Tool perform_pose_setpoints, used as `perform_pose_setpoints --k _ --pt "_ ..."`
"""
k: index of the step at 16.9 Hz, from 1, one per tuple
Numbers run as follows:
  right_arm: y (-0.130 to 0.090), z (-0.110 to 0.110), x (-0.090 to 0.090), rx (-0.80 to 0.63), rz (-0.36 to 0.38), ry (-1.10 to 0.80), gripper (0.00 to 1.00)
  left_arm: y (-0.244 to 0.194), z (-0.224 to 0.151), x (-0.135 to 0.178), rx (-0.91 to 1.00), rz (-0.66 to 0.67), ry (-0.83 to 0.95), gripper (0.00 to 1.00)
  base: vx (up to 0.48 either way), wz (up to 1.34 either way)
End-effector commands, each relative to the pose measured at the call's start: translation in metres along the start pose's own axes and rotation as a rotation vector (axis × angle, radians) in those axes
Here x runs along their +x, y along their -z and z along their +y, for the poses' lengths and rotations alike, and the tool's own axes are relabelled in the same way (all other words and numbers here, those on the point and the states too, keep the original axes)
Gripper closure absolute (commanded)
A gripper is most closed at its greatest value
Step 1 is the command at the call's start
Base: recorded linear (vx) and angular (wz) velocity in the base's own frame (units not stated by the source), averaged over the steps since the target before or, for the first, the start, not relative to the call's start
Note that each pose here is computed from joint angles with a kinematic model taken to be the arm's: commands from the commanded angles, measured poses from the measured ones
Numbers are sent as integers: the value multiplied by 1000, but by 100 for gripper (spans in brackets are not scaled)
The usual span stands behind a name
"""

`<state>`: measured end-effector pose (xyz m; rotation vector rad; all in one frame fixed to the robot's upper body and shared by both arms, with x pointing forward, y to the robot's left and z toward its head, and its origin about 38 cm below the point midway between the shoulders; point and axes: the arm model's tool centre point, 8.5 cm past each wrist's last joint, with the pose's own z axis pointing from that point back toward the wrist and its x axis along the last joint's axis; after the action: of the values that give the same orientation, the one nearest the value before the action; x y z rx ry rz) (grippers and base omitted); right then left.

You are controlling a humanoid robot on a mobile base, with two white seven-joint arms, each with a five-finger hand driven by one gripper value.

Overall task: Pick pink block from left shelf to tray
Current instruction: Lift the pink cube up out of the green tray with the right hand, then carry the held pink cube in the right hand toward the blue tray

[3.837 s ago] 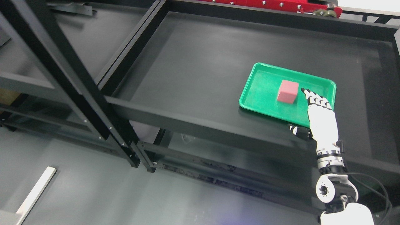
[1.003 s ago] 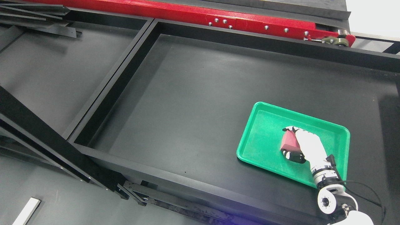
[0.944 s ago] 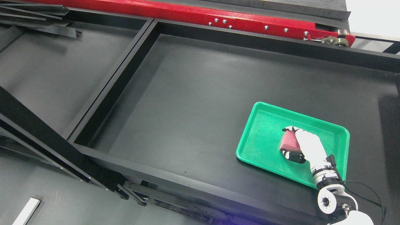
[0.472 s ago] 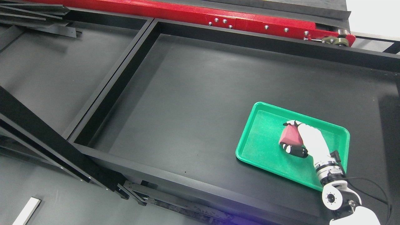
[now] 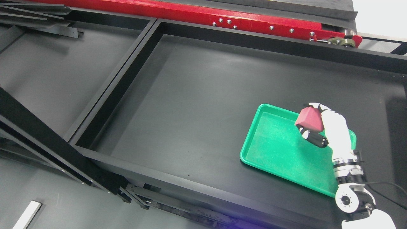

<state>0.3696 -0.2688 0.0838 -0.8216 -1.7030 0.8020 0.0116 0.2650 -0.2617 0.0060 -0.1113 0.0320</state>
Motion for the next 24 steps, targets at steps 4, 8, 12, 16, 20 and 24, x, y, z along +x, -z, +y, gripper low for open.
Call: perform_pose_setpoints --k 4,8,12,16,20,24 --pt "-9 -59 16 -237 -60 42 99 1 11 21 16 -42 5 0 0 0" --pt "-10 -57 16 -234 -57 48 99 1 11 21 15 -41 7 0 0 0" --pt "-11 -53 18 -222 -60 53 99 1 11 21 15 -41 7 0 -32 110" --pt "-11 -50 18 -213 -56 58 99 1 11 21 15 -42 7 0 -96 342" --pt "-12 -48 18 -211 -51 65 99 1 11 21 15 -41 7 0 -134 664" --pt "-11 -48 19 -208 -52 66 99 1 11 21 15 -41 7 0 -136 842"
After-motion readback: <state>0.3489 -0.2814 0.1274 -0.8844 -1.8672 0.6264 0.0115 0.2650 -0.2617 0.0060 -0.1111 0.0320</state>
